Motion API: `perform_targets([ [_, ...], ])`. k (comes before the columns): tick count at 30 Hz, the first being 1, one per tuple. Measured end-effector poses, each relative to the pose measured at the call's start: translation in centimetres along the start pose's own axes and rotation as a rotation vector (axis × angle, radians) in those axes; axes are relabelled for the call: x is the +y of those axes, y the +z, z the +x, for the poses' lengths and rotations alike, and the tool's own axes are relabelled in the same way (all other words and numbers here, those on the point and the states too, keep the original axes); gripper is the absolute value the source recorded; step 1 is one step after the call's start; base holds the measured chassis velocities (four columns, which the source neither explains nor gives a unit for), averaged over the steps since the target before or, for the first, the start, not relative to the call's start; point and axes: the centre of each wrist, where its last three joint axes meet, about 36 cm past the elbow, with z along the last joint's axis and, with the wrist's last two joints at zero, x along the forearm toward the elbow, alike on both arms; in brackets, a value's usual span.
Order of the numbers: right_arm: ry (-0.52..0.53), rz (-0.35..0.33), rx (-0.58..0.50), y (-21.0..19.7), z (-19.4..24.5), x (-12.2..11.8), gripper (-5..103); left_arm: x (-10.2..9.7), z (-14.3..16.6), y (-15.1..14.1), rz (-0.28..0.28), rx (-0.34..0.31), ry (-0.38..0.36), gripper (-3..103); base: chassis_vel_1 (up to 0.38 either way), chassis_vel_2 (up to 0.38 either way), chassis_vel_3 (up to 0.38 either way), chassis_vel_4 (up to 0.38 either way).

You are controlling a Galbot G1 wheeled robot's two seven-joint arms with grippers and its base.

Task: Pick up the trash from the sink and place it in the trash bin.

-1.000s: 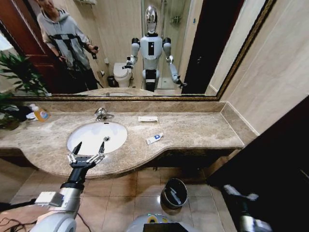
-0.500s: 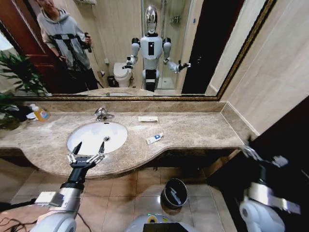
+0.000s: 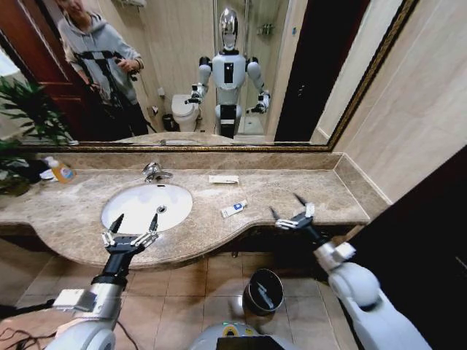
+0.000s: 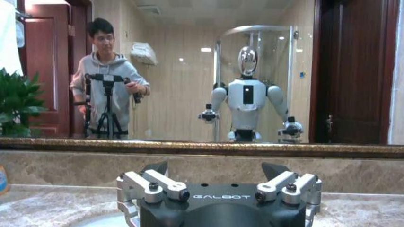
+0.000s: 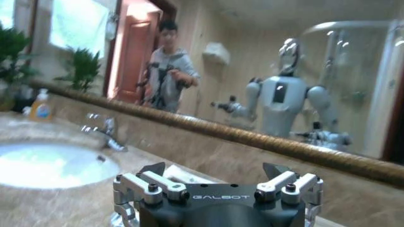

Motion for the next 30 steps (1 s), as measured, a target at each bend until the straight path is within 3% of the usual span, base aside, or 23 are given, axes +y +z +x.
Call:
perform_targets([
  [6,-0.078,0.062,0.061,2.3,-3.4,-0.3,100,0.0,0.0,0.0,0.0,0.0,0.0,100,0.0,0.0,0.0,0.0],
  [19,-0.169,0.043,0.255,3.3,-10.4,-0.9,100,0.0,0.0,0.0,0.0,0.0,0.0,100,0.0,0.0,0.0,0.0],
  [25,-0.152,0.025,0.288,1.7,-12.6,-1.8,100,0.0,0.0,0.0,0.0,0.0,0.0,100,0.0,0.0,0.0,0.0],
  [30,-0.153,0.011,0.294,1.3,-13.9,-1.1,100,0.0,0.0,0.0,0.0,0.0,0.0,100,0.0,0.0,0.0,0.0],
])
